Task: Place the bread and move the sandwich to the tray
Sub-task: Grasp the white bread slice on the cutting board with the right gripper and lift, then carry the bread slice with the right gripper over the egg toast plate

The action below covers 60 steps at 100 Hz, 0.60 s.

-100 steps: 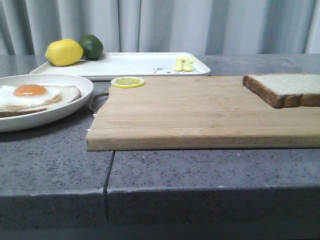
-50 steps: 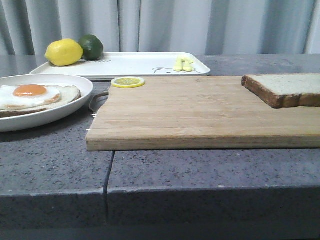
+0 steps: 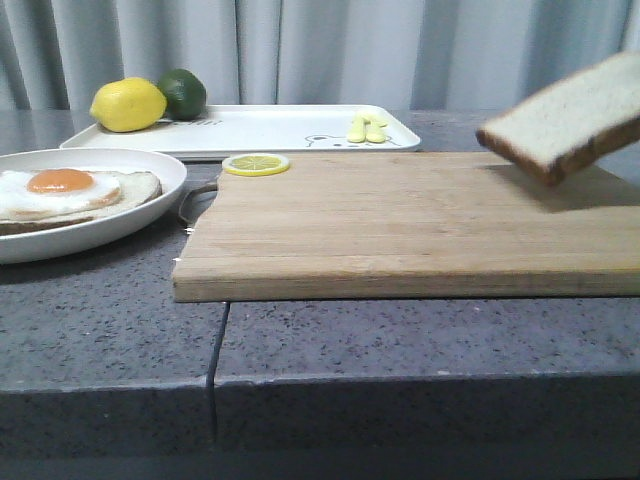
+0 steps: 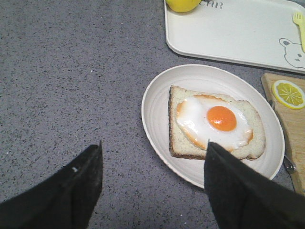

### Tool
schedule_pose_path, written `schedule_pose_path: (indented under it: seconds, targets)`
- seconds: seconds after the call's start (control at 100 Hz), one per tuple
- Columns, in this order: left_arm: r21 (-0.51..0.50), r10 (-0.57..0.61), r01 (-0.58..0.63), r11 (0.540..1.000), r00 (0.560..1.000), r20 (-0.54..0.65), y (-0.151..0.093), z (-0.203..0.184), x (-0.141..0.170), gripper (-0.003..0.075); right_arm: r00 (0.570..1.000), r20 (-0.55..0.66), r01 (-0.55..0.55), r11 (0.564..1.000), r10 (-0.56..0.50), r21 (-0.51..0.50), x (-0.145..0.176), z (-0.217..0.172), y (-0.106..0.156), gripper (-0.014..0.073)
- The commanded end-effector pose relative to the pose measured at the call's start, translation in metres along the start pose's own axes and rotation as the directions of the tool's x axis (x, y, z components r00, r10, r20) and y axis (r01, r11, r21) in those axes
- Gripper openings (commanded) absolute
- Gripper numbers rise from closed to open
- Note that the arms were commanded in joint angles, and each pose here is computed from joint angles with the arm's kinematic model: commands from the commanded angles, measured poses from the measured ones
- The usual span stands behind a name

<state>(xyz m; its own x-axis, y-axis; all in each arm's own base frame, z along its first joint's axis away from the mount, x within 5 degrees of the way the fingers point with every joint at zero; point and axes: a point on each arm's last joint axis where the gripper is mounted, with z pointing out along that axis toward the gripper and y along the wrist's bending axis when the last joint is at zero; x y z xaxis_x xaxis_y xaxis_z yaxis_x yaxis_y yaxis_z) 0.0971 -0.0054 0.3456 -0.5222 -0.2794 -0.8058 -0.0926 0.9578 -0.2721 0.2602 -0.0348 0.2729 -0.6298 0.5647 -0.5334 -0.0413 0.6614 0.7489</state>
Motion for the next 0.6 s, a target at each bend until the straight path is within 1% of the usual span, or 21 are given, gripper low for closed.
schedule_pose_path:
  seconds: [0.0, 0.15, 0.23, 0.28, 0.47, 0.59]
  targets:
    - [0.025, -0.006, 0.004, 1.000, 0.996, 0.087, -0.004, -0.005, -0.014, 0.0430, 0.998, 0.054, 0.031, 0.988, -0.023, -0.151, -0.009, -0.014, 0.039, -0.0108]
    - [0.025, -0.006, 0.004, 1.000, 0.996, 0.087, -0.004, -0.005, -0.014, 0.0430, 0.997, 0.063, 0.051, 0.959, -0.035, -0.279, 0.001, -0.013, 0.079, -0.0108]
    - [0.025, -0.006, 0.004, 1.000, 0.996, 0.087, -0.004, -0.005, -0.014, 0.0430, 0.999, 0.042, 0.025, 0.935, -0.011, -0.354, 0.012, -0.004, 0.101, -0.0108]
    - [0.025, -0.006, 0.004, 1.000, 0.996, 0.087, -0.004, -0.005, -0.014, 0.0430, 1.000, 0.028, 0.004, 0.925, 0.007, -0.379, 0.019, 0.002, 0.111, -0.0108]
    - [0.025, -0.006, 0.004, 1.000, 0.996, 0.087, -0.004, -0.005, -0.014, 0.0430, 0.999, 0.028, -0.030, 0.932, 0.043, -0.361, 0.046, 0.024, 0.140, -0.0108]
    - [0.025, -0.006, 0.004, 1.000, 0.996, 0.087, -0.004, -0.005, -0.014, 0.0430, 1.000, -0.002, -0.016, 0.943, 0.016, -0.333, 0.061, 0.037, 0.155, -0.0109]
